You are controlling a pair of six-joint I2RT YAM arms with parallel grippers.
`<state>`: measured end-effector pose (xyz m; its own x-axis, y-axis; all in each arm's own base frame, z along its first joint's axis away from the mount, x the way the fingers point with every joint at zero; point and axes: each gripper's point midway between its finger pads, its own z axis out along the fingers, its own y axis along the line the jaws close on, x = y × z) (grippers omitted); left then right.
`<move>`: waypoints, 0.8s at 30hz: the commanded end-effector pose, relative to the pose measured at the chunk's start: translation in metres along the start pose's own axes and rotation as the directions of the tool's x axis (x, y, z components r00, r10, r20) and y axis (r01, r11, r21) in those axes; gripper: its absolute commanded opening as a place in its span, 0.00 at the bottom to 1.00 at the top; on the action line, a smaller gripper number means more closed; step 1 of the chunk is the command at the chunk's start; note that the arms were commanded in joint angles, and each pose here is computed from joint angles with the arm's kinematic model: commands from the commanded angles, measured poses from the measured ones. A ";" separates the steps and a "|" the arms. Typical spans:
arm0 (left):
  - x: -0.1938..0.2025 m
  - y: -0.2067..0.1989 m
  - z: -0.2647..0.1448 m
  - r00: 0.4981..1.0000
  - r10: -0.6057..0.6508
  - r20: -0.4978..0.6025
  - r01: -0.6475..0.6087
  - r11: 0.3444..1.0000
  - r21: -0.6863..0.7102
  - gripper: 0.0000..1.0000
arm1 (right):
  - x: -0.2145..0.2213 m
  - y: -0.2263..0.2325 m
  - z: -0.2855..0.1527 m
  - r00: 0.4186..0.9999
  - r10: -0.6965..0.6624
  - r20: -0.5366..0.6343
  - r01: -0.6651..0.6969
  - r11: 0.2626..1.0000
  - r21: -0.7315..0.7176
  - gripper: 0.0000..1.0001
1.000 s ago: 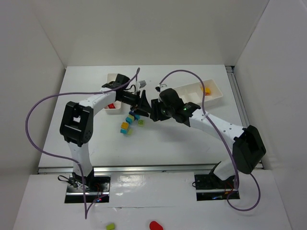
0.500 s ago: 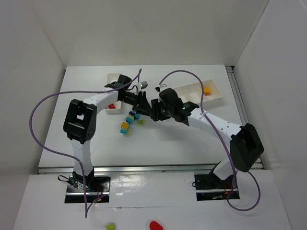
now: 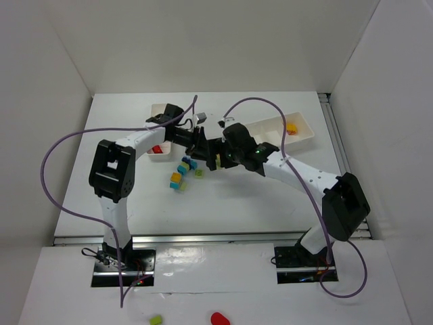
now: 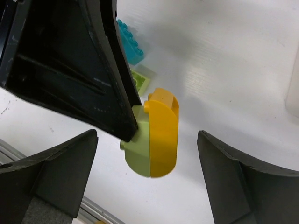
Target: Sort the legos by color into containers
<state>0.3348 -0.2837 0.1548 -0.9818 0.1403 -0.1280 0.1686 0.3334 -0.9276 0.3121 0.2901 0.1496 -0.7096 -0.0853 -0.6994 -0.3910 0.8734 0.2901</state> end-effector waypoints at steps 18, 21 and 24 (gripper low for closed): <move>-0.023 -0.025 -0.035 0.993 0.107 0.057 -0.112 0.990 0.089 0.00 | -0.063 0.006 -0.061 0.978 0.210 -0.010 -0.169 0.757 -0.631 0.88; -0.022 -0.034 -0.038 0.987 0.147 0.063 -0.153 0.983 0.101 0.00 | -0.055 0.008 -0.051 0.981 0.185 -0.055 -0.174 0.728 -0.663 0.92; -0.020 -0.039 -0.040 0.984 0.166 0.064 -0.173 0.979 0.111 0.00 | -0.045 0.008 -0.040 0.980 0.168 -0.110 -0.197 0.698 -0.688 0.93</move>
<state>0.3570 -0.2601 0.1712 -0.9763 0.1047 -0.1894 0.2117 0.2800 -0.9364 0.3282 0.2705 0.1966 -0.8381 0.0717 -0.5408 -0.4626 0.4320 0.7742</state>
